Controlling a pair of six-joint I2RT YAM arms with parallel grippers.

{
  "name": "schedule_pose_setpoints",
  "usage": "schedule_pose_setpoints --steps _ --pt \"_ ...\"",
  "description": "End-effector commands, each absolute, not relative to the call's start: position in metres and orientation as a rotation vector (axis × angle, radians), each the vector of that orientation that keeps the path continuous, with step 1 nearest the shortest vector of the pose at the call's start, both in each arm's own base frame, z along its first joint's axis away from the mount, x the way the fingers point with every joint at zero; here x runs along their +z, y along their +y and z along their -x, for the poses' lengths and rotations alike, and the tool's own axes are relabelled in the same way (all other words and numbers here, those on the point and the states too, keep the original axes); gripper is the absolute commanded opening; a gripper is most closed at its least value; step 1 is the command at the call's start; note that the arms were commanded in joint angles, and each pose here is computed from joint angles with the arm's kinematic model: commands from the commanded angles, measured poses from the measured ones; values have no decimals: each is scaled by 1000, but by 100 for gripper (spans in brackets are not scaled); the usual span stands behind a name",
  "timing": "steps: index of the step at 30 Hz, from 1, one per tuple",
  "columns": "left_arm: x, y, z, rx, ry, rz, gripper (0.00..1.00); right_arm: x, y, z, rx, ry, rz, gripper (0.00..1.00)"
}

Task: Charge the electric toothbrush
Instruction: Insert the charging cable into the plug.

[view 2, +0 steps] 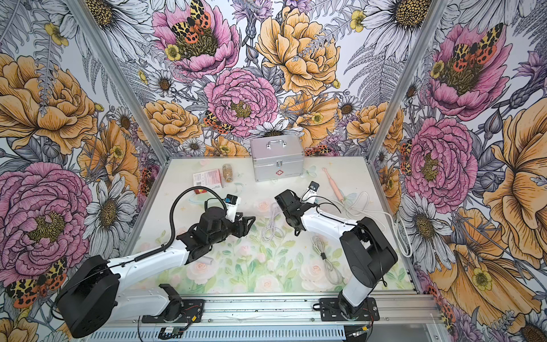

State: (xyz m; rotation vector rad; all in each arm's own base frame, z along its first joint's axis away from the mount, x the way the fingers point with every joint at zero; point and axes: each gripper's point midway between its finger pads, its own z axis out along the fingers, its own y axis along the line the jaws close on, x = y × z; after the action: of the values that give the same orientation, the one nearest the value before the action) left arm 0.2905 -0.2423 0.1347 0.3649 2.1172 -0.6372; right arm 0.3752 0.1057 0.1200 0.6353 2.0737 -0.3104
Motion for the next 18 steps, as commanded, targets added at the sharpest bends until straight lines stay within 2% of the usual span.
schedule_pose_setpoints --steps 1,13,18 --pt "146 -237 -295 -638 2074 -321 68 107 110 -374 -362 2124 -596 0" --pt "145 -237 -294 -640 2071 -324 68 126 99 -378 -445 2048 -558 0" --pt "147 -235 -295 -634 2066 -318 68 108 112 -373 -425 2113 -498 0"
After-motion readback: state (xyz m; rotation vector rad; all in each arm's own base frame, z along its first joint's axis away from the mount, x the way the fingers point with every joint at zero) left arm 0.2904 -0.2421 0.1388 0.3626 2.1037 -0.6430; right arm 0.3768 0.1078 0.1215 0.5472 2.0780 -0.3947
